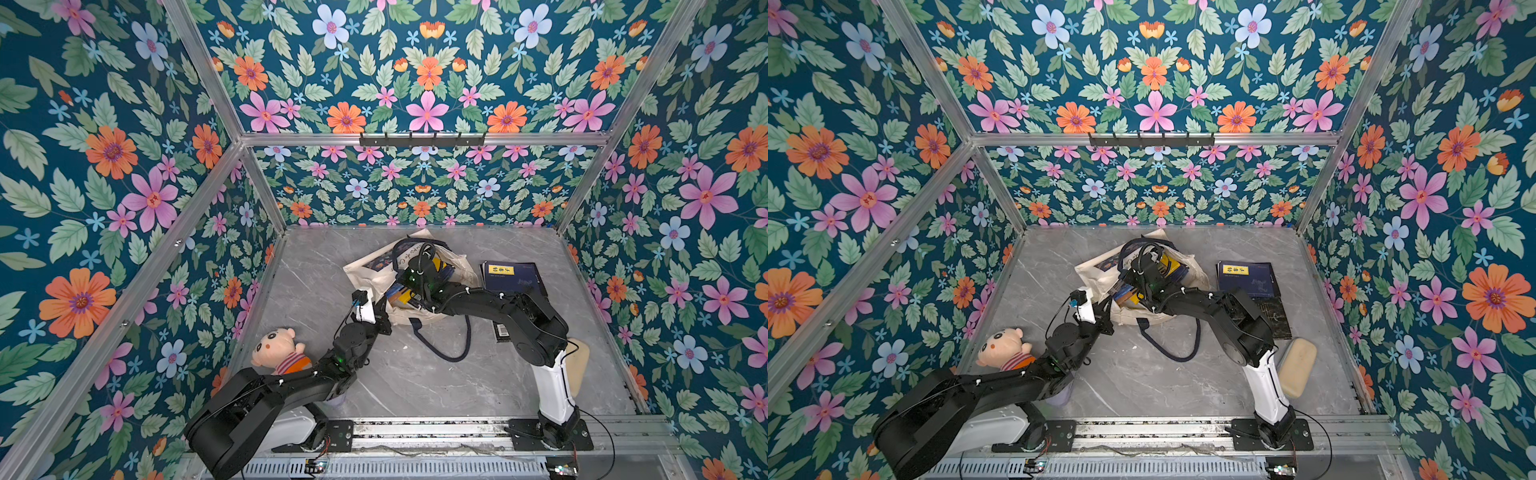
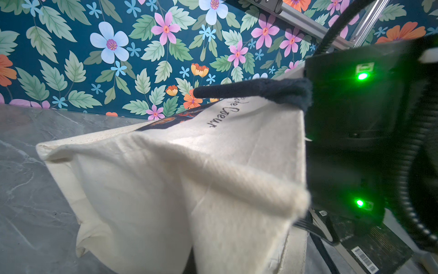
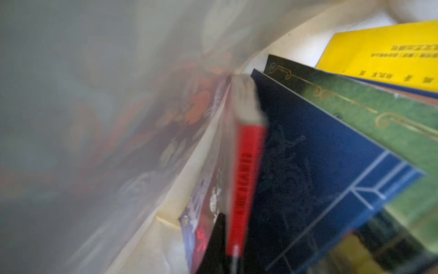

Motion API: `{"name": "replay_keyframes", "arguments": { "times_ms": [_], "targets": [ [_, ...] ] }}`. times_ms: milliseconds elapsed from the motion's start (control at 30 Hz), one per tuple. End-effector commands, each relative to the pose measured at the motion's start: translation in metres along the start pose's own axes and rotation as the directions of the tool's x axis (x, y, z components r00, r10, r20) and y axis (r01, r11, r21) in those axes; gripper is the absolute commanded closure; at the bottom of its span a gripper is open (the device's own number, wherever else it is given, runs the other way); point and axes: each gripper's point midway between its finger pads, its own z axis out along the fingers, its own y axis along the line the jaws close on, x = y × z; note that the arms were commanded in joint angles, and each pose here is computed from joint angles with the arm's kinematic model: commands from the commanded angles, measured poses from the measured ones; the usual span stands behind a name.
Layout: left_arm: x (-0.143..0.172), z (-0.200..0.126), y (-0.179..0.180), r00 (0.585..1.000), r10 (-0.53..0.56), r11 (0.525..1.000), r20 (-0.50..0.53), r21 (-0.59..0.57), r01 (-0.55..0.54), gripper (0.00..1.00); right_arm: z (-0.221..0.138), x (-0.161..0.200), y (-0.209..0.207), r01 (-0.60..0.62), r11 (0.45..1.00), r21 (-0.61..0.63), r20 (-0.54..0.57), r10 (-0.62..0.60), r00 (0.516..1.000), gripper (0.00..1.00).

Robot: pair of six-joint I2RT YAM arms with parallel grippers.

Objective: Take out the books from the canvas bag
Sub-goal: Pick up the book from the canvas bag.

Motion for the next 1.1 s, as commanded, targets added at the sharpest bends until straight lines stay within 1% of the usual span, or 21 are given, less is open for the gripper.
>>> {"name": "replay_keyframes", "arguments": {
  "times_ms": [0, 400, 633, 933, 1067],
  "targets": [
    [-0.024, -0.001, -0.005, 0.995, -0.026, 1.000, 0.092, 0.019, 0.024, 1.00, -0.009, 0.004, 0.010, 0.035, 0.999, -0.023, -0.027, -0.036, 0.999, 0.99],
    [-0.023, 0.001, 0.005, 0.995, -0.045, 0.998, 0.089, -0.044, 0.050, 1.00, -0.060, 0.009, 0.023, 0.114, 0.991, -0.067, -0.121, -0.121, 0.985, 1.00],
    [-0.025, 0.000, 0.008, 0.994, -0.048, 0.997, 0.096, -0.060, 0.054, 1.00, -0.083, 0.014, 0.020, 0.141, 0.986, -0.083, -0.159, -0.153, 0.975, 1.00],
    [-0.023, 0.001, 0.010, 0.995, -0.047, 0.996, 0.090, -0.073, 0.054, 1.00, -0.109, 0.012, 0.015, 0.205, 0.973, -0.103, -0.144, -0.218, 0.965, 1.00],
    [-0.023, 0.001, 0.011, 0.995, -0.047, 0.996, 0.091, -0.078, 0.054, 1.00, -0.130, 0.003, 0.022, 0.219, 0.967, -0.132, -0.116, -0.234, 0.965, 1.00]
  ]
}}
